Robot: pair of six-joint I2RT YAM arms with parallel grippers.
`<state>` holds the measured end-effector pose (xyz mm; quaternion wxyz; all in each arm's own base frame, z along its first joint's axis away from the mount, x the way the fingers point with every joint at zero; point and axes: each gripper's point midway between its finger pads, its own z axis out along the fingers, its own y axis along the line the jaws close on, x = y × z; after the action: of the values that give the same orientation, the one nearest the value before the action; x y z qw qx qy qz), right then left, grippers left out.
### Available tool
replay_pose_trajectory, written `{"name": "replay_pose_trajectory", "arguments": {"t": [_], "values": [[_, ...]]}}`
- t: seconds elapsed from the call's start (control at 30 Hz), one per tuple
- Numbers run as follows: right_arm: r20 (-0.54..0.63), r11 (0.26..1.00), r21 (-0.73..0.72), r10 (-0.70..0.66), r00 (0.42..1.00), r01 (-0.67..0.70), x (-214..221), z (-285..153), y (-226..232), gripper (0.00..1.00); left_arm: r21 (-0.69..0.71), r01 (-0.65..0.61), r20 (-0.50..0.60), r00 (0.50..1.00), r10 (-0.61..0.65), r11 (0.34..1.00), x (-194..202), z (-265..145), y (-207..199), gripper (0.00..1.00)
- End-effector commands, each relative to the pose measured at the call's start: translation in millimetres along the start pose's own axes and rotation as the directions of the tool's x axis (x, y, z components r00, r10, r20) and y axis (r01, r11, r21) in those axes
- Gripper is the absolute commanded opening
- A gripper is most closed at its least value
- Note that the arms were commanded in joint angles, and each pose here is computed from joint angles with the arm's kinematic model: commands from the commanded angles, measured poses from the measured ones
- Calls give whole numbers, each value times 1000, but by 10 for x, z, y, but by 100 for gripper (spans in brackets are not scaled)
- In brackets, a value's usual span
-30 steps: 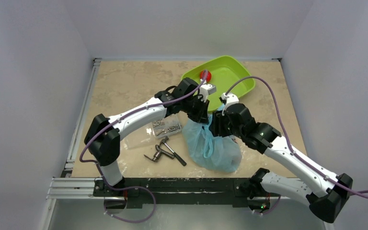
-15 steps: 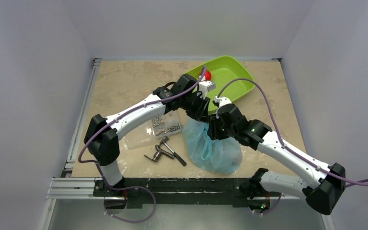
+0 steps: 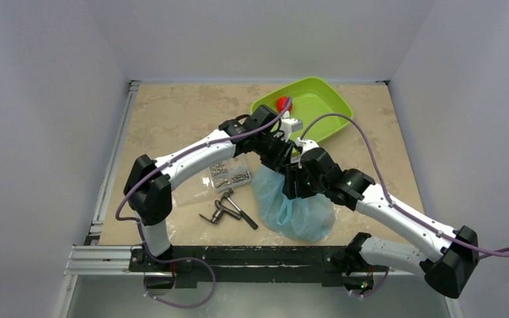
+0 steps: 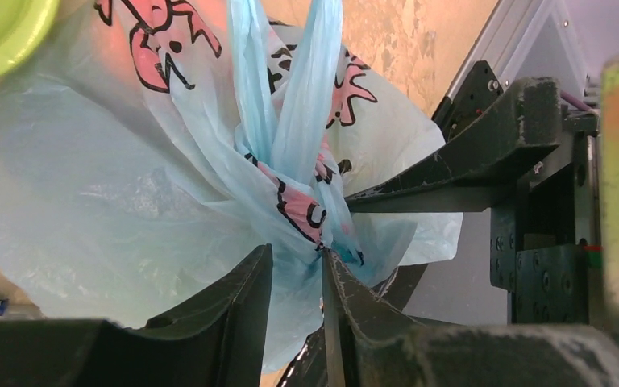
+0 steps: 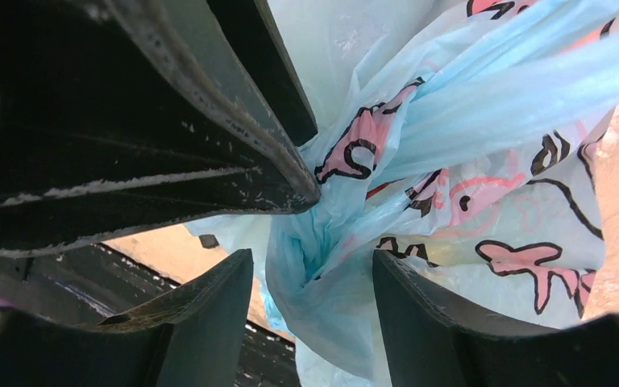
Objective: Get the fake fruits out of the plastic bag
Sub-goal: Untie the plastic bag at the center of the board.
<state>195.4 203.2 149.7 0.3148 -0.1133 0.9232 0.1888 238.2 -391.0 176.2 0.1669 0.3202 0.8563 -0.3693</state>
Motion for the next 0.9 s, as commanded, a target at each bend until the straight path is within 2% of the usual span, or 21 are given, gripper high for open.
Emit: {"name": "replay_pose_trajectory", "arguments": {"t": [0.0, 0.07, 0.13, 0.17, 0.2, 0.33, 0.4, 0.47, 0.5, 0.6, 0.7, 0.77, 0.87], "values": [[-5, 999, -32, 23, 1000, -23, 56, -33, 58, 57, 67, -26, 1, 1000, 26, 997, -60, -71, -235, 30], [-8, 999, -29, 24, 1000, -24, 77, -29, 49, 57, 67, -37, 7, 999, 37, 997, -63, -102, -259, 27], [-9, 999, -2, 33, 999, -33, 92, -17, -1, 52, 64, -44, 9, 999, 44, 997, -56, -112, -272, 10], [-2, 999, 13, 38, 999, -38, 87, -16, -28, 47, 58, -45, 13, 999, 45, 997, -62, -114, -266, 3], [9, 998, 29, 47, 999, -48, 74, -26, -58, 40, 45, -45, 19, 999, 45, 998, -69, -119, -247, 0], [118, 988, 95, 112, 987, -123, -95, -165, -193, 12, -41, -46, 69, 996, 48, 998, -148, -197, -101, 0], [210, 966, 154, 173, 962, -207, -208, -301, -339, 0, -87, -12, 118, 993, 23, 996, -229, -290, 33, 0], [316, 929, 166, 269, 910, -332, -287, -496, -471, 0, -101, 28, 170, 985, -10, 995, -305, -381, 141, 0], [369, 914, 124, 318, 873, -385, -333, -601, -485, 0, -124, 49, 190, 981, -24, 991, -336, -423, 226, 0], [535, 851, -21, 454, 713, -525, -426, -937, -635, 0, -185, 92, 211, 976, -52, 978, -374, -493, 441, 0], [611, 777, -100, 541, 579, -621, -365, -1147, -842, 0, -187, 137, 204, 974, -98, 973, -371, -474, 566, 0], [631, 762, -118, 553, 544, -637, -326, -1208, -916, 0, -168, 149, 191, 975, -116, 974, -367, -432, 570, 0], [630, 776, -74, 524, 574, -626, -293, -1245, -952, 3, -102, 160, 175, 974, -141, 982, -354, -385, 465, 0]]}}
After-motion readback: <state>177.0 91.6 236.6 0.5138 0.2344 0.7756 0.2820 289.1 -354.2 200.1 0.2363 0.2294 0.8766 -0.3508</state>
